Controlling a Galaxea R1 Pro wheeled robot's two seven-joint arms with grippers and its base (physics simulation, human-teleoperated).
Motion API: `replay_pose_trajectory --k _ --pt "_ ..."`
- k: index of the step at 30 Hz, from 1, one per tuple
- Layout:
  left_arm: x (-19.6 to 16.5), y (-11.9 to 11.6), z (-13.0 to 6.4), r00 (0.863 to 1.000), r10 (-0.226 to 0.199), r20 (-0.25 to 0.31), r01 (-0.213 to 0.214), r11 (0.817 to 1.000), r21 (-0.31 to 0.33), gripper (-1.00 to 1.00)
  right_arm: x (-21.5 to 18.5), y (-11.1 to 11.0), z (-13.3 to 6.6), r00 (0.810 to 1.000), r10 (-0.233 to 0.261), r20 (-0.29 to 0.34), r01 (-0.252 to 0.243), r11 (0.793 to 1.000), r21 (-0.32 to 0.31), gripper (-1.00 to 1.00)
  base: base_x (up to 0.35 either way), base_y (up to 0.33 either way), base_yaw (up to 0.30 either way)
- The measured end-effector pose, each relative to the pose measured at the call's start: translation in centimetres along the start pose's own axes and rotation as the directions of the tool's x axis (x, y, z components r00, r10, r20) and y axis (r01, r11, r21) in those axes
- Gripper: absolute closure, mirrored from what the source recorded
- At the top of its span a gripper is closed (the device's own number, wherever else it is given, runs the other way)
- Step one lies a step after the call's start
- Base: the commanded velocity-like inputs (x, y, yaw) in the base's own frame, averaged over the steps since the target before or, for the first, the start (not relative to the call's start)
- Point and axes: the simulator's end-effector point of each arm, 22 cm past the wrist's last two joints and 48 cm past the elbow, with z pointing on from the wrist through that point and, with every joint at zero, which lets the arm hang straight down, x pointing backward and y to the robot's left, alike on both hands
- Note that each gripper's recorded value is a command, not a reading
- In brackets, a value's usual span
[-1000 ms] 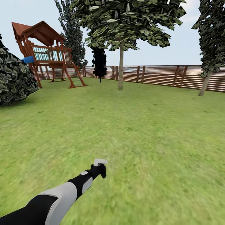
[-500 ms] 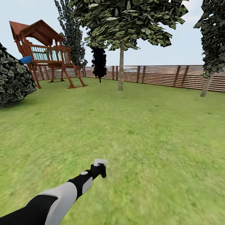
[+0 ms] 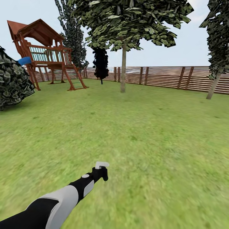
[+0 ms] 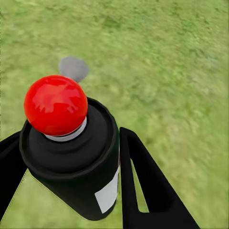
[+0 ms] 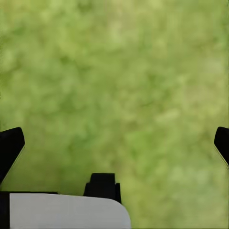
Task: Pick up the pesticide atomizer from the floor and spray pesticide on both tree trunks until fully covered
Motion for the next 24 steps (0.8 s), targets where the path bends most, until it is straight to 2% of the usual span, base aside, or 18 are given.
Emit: replay_pose_trajectory --k 24 --pt "0.05 -0.13 0.01 1.0 -0.001 -0.001 0.001 1.0 0.003 1.0 0.02 0.06 0.0 1.0 0.001 -0.001 -0.001 1.0 -0.001 -1.0 0.35 0.0 0.0"
